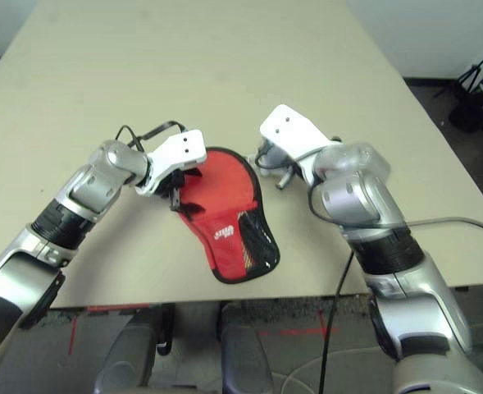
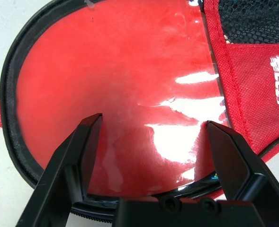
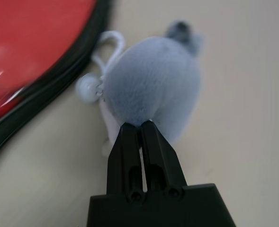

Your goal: Store the ping-pong paddle in its case and zip it.

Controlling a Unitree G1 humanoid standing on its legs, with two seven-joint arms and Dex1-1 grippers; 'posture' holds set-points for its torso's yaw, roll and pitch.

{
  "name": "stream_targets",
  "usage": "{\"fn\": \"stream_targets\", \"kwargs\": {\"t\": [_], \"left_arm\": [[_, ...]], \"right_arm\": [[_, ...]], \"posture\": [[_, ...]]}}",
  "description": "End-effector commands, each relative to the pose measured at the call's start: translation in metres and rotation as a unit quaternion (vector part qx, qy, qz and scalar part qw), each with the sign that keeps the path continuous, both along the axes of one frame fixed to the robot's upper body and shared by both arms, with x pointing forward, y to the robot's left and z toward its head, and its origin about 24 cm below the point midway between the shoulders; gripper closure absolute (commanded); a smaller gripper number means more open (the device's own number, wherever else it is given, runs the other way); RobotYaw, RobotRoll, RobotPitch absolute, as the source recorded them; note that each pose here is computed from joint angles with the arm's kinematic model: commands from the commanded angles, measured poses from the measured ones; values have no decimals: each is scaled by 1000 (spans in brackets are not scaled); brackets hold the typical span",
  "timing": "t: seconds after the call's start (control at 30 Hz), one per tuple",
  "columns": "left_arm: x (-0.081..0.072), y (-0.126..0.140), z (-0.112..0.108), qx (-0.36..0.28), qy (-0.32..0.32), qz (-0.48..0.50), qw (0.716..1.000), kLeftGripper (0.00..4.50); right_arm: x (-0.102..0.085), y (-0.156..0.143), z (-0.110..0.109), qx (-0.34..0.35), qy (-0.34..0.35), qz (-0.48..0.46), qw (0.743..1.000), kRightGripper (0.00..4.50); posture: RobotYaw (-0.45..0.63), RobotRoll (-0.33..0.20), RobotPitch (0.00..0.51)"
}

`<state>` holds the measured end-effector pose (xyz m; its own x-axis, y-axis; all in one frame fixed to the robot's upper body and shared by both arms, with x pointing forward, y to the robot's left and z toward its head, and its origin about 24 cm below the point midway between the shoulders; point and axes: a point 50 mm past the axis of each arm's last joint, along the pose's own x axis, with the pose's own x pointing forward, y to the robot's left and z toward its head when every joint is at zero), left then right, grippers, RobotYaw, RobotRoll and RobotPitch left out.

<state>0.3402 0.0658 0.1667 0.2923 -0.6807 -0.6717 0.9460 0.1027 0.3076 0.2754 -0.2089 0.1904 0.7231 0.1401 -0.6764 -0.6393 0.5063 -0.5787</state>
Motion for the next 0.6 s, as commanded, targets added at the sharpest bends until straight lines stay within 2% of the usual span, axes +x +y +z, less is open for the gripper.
{"fn": "stream_targets", "kwargs": {"t": [0.03, 0.17, 0.27, 0.37, 0.6], "left_arm": [[-5, 2, -34, 44, 51, 2, 998, 0], [-5, 2, -34, 46, 52, -1, 998, 0], [-5, 2, -34, 46, 52, -3, 998, 0], [-5, 0, -35, 46, 54, -5, 997, 0], [-5, 2, -36, 48, 57, -6, 997, 0]], "right_arm": [[-28, -1, -17, -4, 71, 12, 997, 4445], [-66, -8, -29, -24, 142, 17, 990, 4445], [-80, -10, -32, -30, 166, 17, 985, 4445], [-105, -13, -40, -38, 221, 21, 974, 4445], [-118, -12, -38, -34, 229, 22, 973, 4445]], "posture": [[-1, 0, 254], [-14, 0, 261], [-18, 0, 263], [-26, 0, 270], [-29, 0, 272]]}}
